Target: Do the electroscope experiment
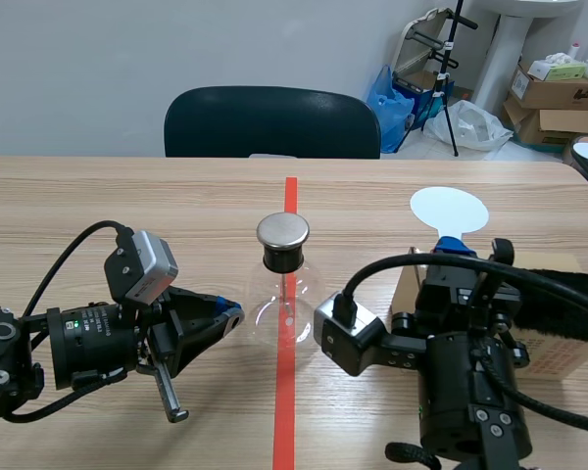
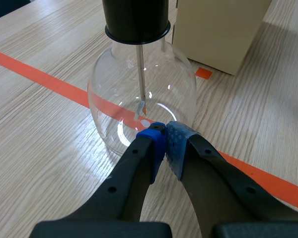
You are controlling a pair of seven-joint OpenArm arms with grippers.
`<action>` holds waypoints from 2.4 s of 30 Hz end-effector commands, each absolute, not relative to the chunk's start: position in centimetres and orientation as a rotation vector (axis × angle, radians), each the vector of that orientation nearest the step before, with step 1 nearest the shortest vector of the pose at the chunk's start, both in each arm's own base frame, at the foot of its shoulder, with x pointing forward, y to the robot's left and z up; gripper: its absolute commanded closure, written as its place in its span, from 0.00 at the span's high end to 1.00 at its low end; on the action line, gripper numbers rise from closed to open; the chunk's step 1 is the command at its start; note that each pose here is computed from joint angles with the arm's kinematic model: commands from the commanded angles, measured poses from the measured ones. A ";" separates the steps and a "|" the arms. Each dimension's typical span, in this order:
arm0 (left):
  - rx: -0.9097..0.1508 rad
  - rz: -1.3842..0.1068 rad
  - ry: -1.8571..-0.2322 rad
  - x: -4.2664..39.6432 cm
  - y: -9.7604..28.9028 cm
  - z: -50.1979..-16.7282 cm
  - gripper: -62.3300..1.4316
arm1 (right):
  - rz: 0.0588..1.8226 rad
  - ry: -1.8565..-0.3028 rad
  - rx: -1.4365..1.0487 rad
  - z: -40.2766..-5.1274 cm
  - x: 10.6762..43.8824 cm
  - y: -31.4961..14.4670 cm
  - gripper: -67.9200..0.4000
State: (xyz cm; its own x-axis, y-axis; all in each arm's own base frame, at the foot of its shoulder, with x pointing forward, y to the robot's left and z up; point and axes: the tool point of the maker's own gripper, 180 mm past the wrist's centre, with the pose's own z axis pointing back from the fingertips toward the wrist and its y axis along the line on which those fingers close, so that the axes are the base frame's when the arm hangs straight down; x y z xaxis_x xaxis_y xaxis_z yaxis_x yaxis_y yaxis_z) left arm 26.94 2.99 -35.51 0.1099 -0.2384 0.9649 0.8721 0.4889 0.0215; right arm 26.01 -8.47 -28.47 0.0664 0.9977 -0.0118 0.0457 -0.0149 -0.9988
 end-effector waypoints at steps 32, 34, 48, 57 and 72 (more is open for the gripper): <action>-0.684 -0.910 -1.225 27.5 2.7 -34.4 0.07 | 1.135 -1.254 -1.298 -27.0 26.7 -8.0 0.02; -0.684 -0.910 -1.225 27.5 2.7 -34.4 0.07 | 1.135 -1.254 -1.298 -27.0 26.7 -8.0 0.02; -0.684 -0.910 -1.225 27.5 2.7 -34.4 0.07 | 1.135 -1.254 -1.298 -27.0 26.7 -8.0 0.02; -0.684 -0.910 -1.225 27.5 2.7 -34.4 0.07 | 1.135 -1.255 -1.297 -27.0 26.7 -8.0 0.02; -0.684 -0.910 -1.225 27.5 2.7 -34.4 0.07 | 1.135 -1.255 -1.297 -27.0 26.7 -8.0 0.02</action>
State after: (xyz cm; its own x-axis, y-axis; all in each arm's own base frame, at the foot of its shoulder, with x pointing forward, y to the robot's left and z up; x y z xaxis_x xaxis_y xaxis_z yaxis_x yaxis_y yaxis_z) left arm 26.94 2.99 -35.51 0.1099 -0.2384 0.9649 0.8721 0.4889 0.0215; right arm 26.04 -7.93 -28.48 0.0368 0.9992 -0.0132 0.0457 -0.0149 -0.9988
